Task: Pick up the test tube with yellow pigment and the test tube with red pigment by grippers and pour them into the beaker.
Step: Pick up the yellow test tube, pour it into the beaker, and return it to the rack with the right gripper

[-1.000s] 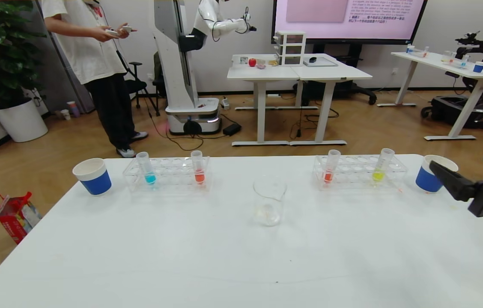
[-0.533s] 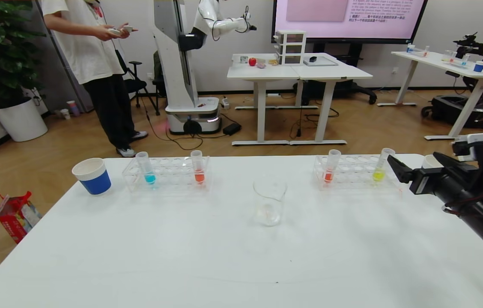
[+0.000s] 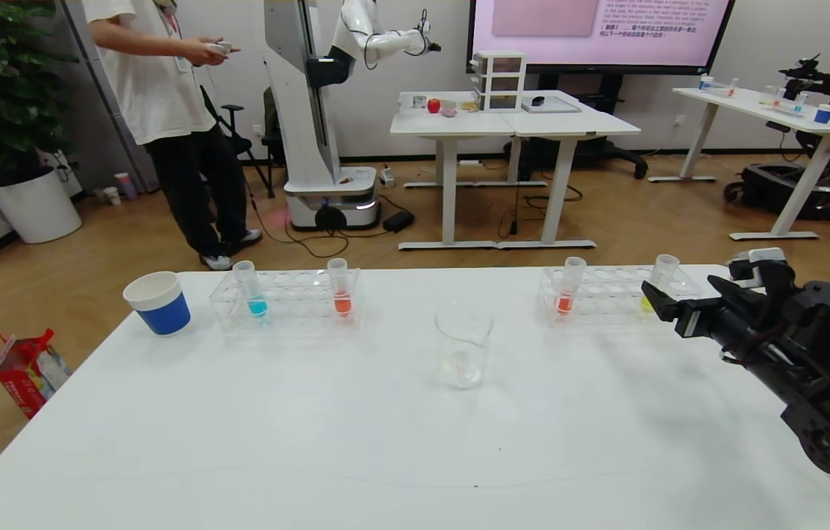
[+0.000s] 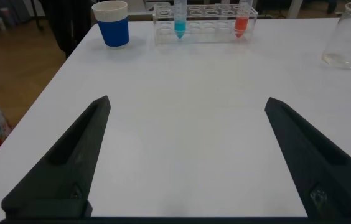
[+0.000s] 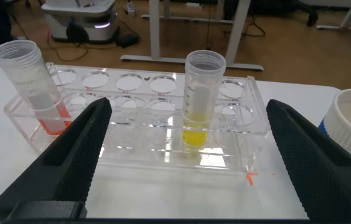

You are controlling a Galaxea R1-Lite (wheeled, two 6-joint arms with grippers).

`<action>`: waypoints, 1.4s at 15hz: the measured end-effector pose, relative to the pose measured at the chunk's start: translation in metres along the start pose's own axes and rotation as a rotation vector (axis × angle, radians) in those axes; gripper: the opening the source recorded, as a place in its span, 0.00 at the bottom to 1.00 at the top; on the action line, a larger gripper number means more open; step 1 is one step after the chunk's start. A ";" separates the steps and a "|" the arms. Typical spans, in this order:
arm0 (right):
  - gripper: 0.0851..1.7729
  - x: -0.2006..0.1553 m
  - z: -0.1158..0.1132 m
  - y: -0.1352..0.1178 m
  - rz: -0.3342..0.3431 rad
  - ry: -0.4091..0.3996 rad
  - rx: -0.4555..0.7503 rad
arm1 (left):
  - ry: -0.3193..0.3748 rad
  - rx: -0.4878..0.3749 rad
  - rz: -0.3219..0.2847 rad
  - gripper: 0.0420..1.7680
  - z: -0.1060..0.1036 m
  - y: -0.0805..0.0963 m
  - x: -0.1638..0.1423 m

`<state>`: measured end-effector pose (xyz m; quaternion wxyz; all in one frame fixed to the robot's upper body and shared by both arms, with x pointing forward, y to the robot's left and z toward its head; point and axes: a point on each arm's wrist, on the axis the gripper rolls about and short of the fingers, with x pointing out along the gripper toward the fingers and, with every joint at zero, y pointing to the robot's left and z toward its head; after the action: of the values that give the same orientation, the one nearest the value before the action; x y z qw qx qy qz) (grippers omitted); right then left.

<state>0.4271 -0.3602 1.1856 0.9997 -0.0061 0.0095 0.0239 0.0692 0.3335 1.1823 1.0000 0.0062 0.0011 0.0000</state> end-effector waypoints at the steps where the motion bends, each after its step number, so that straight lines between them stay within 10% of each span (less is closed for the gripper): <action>1: 0.98 0.005 -0.003 -0.002 0.008 -0.001 0.000 | 0.000 0.000 0.000 0.98 0.000 0.000 0.000; 14: 0.98 0.067 -0.017 -0.018 -0.007 -0.103 -0.016 | 0.000 0.000 0.000 0.98 0.000 0.000 0.000; 16: 0.81 0.068 -0.018 -0.018 -0.008 -0.108 -0.017 | 0.000 0.000 0.000 0.98 0.000 0.000 0.000; 19: 0.16 0.069 -0.019 -0.016 -0.003 -0.107 -0.017 | 0.000 0.000 0.000 0.98 0.000 0.000 0.000; 21: 0.30 0.068 -0.019 -0.017 -0.004 -0.108 -0.017 | 0.000 0.000 0.000 0.98 0.000 0.000 0.000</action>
<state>0.4957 -0.3739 1.1654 0.9987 -0.0136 -0.0445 0.0225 0.0692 0.3335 1.1823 1.0000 0.0062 0.0011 0.0000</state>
